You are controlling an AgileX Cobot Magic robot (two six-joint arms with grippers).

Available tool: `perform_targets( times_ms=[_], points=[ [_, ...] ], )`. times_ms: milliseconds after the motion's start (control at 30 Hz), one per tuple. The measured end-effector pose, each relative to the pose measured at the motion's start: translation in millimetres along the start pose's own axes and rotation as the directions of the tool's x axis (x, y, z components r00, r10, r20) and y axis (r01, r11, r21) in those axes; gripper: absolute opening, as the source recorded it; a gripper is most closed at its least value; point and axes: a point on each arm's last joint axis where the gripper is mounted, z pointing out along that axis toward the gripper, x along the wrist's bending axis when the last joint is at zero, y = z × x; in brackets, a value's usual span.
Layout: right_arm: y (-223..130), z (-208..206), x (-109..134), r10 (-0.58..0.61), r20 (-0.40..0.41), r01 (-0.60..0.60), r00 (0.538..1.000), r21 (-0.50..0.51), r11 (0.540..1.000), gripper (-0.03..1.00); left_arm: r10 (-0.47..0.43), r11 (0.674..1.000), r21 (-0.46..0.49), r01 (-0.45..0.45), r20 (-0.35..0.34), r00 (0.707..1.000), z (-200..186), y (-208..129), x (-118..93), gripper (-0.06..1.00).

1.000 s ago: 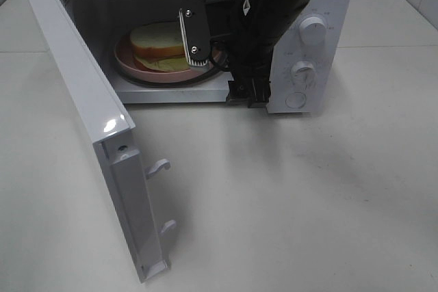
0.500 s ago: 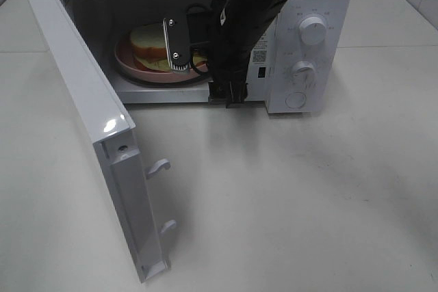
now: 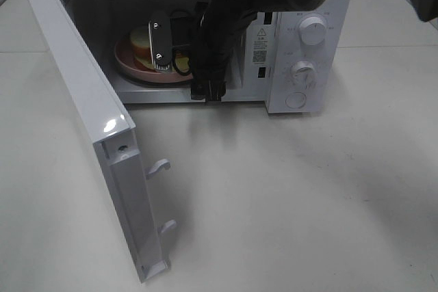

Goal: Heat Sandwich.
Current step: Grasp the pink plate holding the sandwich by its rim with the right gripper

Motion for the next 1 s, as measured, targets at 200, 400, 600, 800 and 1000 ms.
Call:
perform_targets(
  times_ms=[200, 400, 600, 800, 1000],
  points=[
    [3, 16, -4, 0.001, 0.007, -0.001, 1.0, -0.003, 1.0, 0.81, 0.0, 1.0, 0.0, 0.0, 0.0, 1.0, 0, 0, 0, 0.99],
    [5, 28, -6, 0.001, 0.012, -0.001, 1.0, -0.006, 1.0, 0.8, 0.0, 1.0, 0.0, 0.0, 0.0, 1.0, 0, 0, 0, 0.99],
    [16, 38, -4, 0.006, 0.014, -0.006, 1.0, -0.018, 1.0, 0.79, 0.0, 1.0, 0.0, 0.0, 0.0, 1.0, 0, 0, 0, 0.99],
    [17, 44, -4, 0.023, 0.016, -0.023, 1.0, -0.02, 1.0, 0.74, 0.0, 1.0, 0.0, 0.0, 0.0, 1.0, 0, 0, 0, 0.99],
    [17, 45, -3, 0.03, 0.001, -0.03, 1.0, -0.01, 0.999, 0.51, 0.0, 1.0, 0.0, 0.0, 0.0, 1.0, 0, 0, 0, 0.99]
  ],
)
